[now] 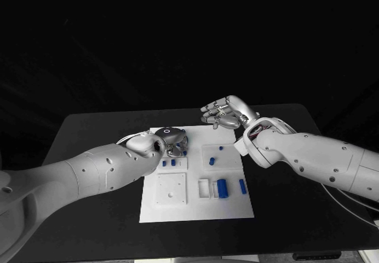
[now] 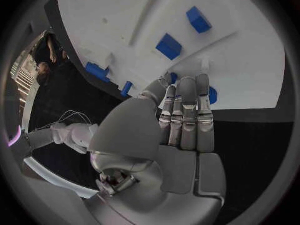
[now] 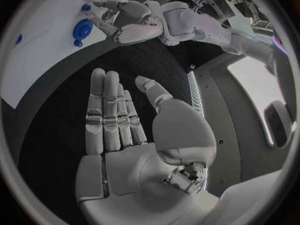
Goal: Assemble the parts on the task board
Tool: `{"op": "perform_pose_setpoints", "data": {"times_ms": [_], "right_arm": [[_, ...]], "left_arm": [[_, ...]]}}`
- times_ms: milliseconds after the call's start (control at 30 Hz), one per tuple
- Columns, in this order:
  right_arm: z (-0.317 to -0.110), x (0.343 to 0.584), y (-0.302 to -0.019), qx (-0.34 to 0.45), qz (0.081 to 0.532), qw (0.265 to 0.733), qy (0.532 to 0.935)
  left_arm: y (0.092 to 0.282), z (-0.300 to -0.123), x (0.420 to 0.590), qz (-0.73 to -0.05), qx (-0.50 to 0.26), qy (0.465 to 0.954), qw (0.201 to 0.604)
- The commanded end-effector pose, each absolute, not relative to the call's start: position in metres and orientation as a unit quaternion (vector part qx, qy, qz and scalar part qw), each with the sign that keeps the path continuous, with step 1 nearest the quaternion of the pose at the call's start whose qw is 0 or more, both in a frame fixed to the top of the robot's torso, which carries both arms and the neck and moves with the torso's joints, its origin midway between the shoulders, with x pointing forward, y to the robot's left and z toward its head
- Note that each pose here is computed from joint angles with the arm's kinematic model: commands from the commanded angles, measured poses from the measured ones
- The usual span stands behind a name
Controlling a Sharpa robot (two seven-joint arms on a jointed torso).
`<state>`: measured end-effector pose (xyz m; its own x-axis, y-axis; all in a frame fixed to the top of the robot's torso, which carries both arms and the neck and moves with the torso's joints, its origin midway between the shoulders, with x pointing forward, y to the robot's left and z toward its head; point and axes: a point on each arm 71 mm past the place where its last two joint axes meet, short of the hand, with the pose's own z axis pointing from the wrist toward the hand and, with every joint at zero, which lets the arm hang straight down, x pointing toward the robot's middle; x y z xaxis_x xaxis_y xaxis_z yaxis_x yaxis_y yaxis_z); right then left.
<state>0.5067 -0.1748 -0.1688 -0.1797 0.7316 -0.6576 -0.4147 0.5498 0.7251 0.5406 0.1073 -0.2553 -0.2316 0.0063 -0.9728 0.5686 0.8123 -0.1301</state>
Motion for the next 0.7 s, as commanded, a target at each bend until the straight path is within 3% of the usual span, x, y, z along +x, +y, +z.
{"op": "perform_pose_setpoints", "data": {"times_ms": [33,700], "right_arm": [[-0.168,0.506,-0.173,0.124,0.463,0.625,0.616],[-0.168,0.505,-0.171,0.123,0.464,0.623,0.618]], "left_arm": [[0.105,-0.257,0.540,-0.247,0.197,0.745,0.588],[0.105,-0.267,0.540,-0.247,0.181,0.752,0.583]]}}
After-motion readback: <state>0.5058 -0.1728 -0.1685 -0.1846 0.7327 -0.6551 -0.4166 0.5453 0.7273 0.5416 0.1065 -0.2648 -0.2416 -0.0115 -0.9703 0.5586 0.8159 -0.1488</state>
